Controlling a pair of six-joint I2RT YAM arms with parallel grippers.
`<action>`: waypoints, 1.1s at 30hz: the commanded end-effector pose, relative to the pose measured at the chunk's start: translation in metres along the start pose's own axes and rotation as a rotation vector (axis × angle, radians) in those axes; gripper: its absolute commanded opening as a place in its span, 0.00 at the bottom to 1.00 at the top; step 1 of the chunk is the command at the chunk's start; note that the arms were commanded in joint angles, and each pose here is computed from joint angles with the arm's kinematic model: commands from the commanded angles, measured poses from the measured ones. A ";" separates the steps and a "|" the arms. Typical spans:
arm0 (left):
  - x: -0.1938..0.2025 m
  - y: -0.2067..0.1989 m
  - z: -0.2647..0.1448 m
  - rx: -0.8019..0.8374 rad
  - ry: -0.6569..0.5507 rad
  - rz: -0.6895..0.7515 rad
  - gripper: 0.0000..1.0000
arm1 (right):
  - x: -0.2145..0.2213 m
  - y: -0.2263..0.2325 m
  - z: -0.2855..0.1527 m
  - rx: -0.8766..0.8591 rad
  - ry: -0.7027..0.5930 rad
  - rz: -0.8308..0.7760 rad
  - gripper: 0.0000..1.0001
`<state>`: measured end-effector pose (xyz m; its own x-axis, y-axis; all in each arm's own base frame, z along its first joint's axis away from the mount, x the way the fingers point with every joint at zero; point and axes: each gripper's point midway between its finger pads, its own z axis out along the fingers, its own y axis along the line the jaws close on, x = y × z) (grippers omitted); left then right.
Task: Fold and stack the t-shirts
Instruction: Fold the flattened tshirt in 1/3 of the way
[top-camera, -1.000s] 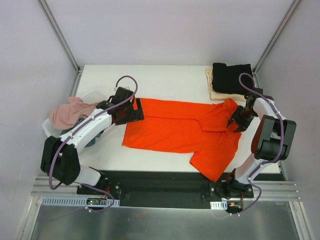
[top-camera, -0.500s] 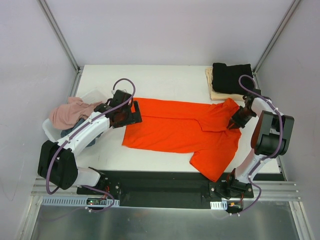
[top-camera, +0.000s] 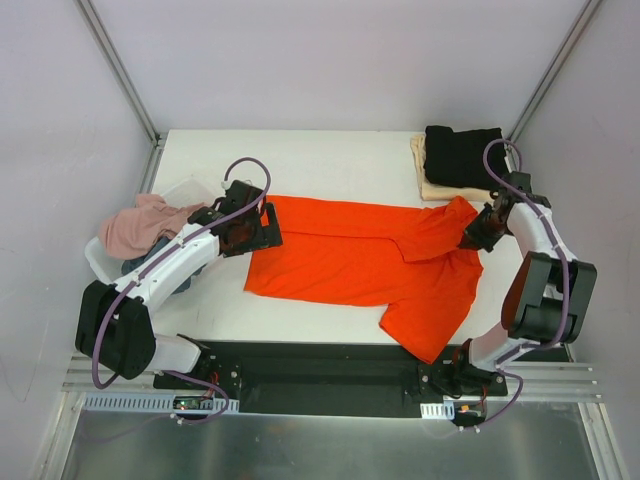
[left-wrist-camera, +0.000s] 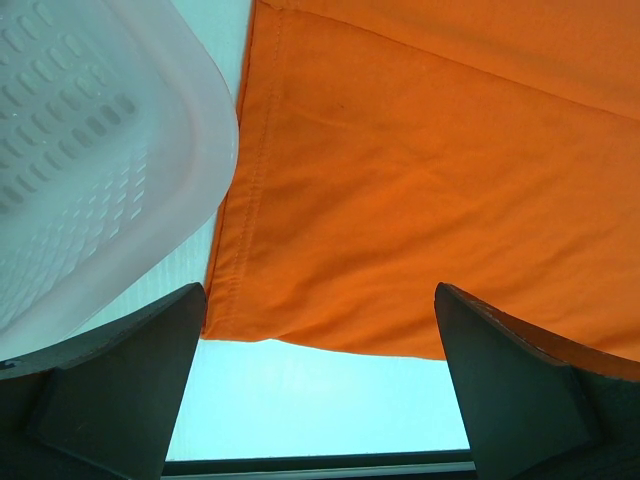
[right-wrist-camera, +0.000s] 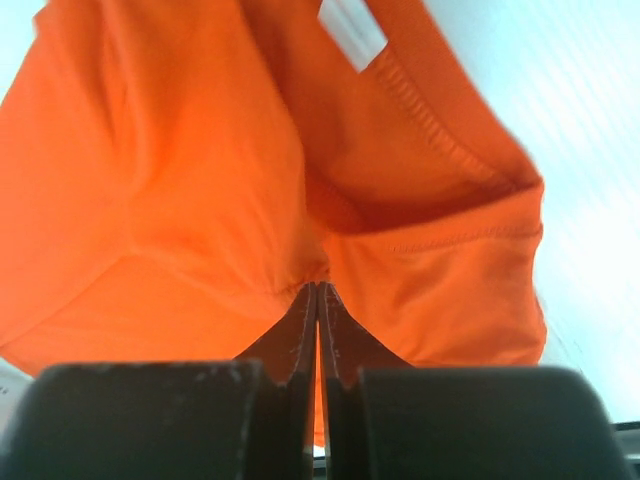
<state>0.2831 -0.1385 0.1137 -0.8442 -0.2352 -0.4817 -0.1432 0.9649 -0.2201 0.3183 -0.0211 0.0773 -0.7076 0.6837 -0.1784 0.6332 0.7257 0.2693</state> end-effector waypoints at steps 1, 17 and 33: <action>-0.011 0.001 -0.010 -0.009 -0.041 0.003 0.99 | 0.015 0.001 -0.022 -0.019 -0.029 0.007 0.01; -0.007 0.002 -0.008 -0.013 -0.025 0.004 0.99 | 0.050 -0.035 -0.021 0.128 -0.116 0.112 0.07; 0.042 0.012 -0.015 0.014 0.108 -0.064 0.99 | 0.074 -0.007 -0.047 0.094 -0.044 -0.319 0.96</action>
<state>0.2718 -0.1392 0.1081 -0.8639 -0.2359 -0.4450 -0.1457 0.9628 -0.2276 0.2661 -0.0096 0.0939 -0.7504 0.6070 -0.2616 0.6005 0.7915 0.1138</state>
